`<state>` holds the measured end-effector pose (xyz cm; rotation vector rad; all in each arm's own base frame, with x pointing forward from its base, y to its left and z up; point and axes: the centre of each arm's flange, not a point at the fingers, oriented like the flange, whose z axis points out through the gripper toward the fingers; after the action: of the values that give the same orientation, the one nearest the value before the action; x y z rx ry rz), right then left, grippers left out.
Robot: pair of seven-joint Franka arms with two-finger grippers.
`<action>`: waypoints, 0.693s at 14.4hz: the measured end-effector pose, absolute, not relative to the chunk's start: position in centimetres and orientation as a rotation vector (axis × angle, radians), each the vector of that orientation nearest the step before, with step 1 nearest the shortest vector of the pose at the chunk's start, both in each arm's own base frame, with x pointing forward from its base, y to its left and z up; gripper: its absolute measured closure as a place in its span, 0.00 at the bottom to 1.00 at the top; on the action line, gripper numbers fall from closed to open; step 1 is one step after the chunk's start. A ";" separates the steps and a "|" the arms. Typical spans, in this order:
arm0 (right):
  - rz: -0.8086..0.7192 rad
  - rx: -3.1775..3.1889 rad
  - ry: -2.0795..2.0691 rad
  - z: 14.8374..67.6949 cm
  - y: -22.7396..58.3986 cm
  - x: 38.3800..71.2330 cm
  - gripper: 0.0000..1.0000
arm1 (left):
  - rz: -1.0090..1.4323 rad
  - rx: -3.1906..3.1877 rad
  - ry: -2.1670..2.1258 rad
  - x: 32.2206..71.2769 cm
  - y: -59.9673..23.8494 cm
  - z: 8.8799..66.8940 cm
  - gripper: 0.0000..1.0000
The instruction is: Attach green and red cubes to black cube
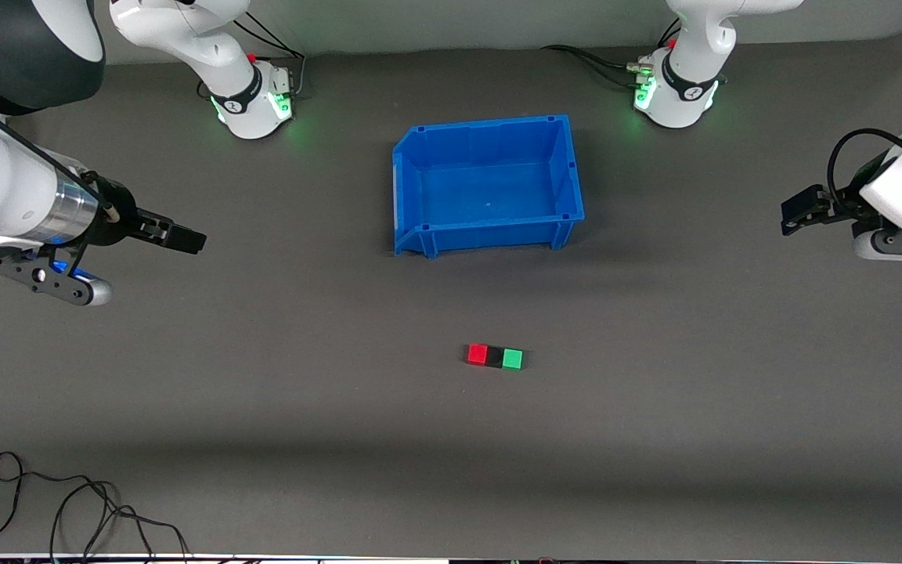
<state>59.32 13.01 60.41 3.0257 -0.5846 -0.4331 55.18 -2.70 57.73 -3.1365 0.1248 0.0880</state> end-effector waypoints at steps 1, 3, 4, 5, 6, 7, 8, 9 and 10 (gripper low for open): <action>-0.436 3.037 -0.560 60.4 11.8 59.3 0.00 | 0.086 -3.135 0.136 55.2 -2.7 57.8 0.00; -0.424 3.079 -0.504 60.6 8.6 59.3 0.00 | 0.072 -3.124 0.162 55.3 -2.5 58.3 0.00; -0.402 3.107 -0.473 60.7 7.1 59.1 0.00 | 0.064 -3.123 0.154 55.3 -2.1 58.7 0.00; -0.373 3.135 -0.441 60.7 5.9 58.7 0.00 | 0.059 -3.123 0.142 55.3 -1.6 58.9 0.00; -0.347 3.159 -0.409 60.6 5.0 58.1 0.00 | 0.059 -3.123 0.135 55.3 -1.2 59.0 0.00; -0.327 3.181 -0.373 60.5 4.4 57.4 0.00 | 0.060 -3.124 0.130 55.3 -1.0 59.0 0.00; -0.316 3.190 -0.329 60.4 3.9 56.7 0.00 | 0.061 -3.124 0.128 55.4 -0.9 58.9 0.00; -0.306 3.182 -0.277 60.3 3.5 56.1 0.00 | 0.063 -3.124 0.128 55.4 -0.9 58.8 0.00; -0.288 3.162 -0.224 60.3 3.5 55.7 0.00 | 0.065 -3.123 0.129 55.5 -0.9 58.6 0.00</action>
<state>55.70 3.49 60.34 3.1625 -0.2237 -0.2879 55.50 -0.95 58.64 -3.1232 0.1289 0.0650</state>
